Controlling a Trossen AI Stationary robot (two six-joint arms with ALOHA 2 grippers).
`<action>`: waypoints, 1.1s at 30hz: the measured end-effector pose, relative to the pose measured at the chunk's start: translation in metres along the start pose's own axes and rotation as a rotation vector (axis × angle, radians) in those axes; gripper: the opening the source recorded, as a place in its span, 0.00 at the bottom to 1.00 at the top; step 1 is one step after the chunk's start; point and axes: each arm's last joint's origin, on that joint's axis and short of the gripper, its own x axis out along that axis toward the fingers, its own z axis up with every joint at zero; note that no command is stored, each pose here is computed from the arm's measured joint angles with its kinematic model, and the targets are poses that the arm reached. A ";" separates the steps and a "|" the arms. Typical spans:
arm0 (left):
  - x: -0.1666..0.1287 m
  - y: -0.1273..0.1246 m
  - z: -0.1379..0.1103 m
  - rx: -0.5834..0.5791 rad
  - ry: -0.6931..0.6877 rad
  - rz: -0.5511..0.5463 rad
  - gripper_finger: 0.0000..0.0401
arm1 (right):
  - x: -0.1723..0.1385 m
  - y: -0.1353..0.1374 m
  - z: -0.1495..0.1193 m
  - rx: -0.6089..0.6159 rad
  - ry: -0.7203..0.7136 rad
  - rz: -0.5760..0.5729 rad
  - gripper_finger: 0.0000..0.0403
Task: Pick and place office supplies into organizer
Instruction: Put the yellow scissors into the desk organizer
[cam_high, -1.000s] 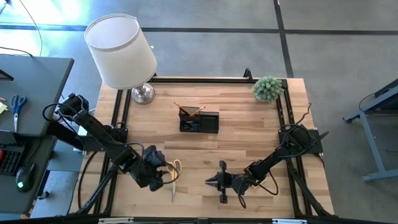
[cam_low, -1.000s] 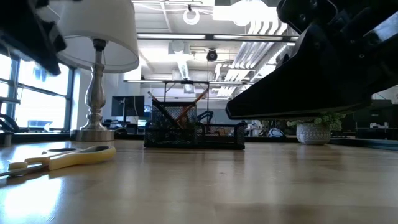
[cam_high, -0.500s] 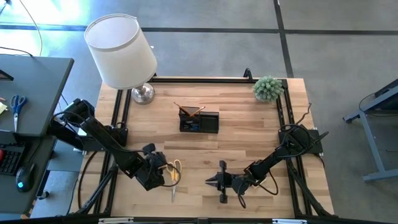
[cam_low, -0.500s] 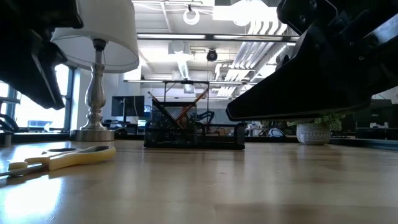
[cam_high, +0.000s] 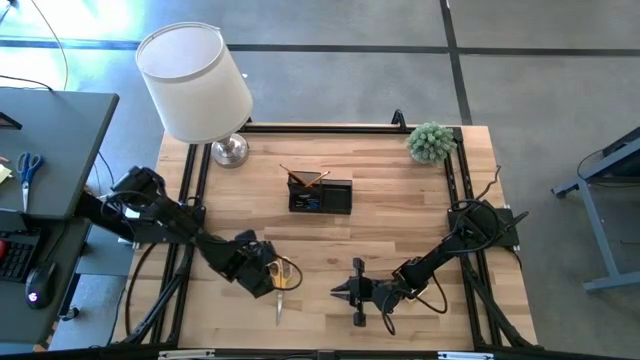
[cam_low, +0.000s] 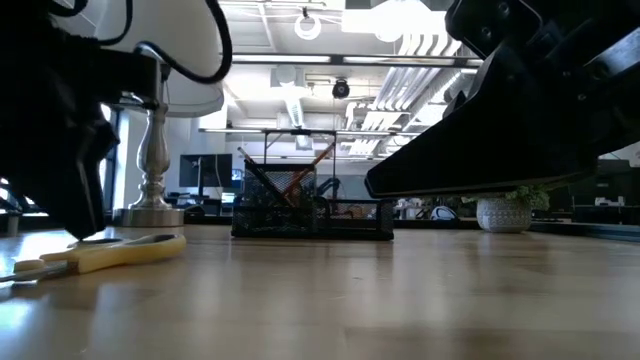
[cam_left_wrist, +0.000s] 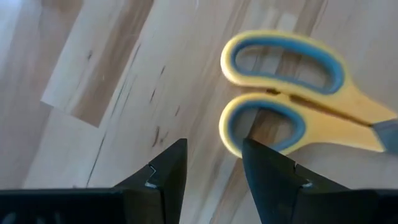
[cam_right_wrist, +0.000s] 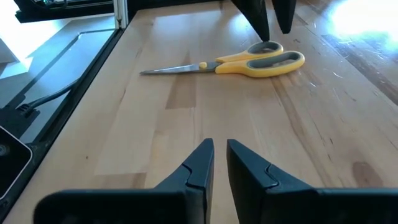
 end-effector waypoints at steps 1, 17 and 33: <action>0.001 0.000 -0.001 0.002 0.009 0.001 0.36 | 0.000 0.000 0.000 0.000 0.000 0.000 0.10; 0.001 -0.006 0.004 -0.015 -0.023 -0.029 0.36 | 0.000 0.000 0.000 -0.002 0.002 0.000 0.09; -0.002 -0.006 0.011 -0.071 -0.030 -0.030 0.36 | 0.000 0.000 0.000 -0.002 0.003 -0.001 0.08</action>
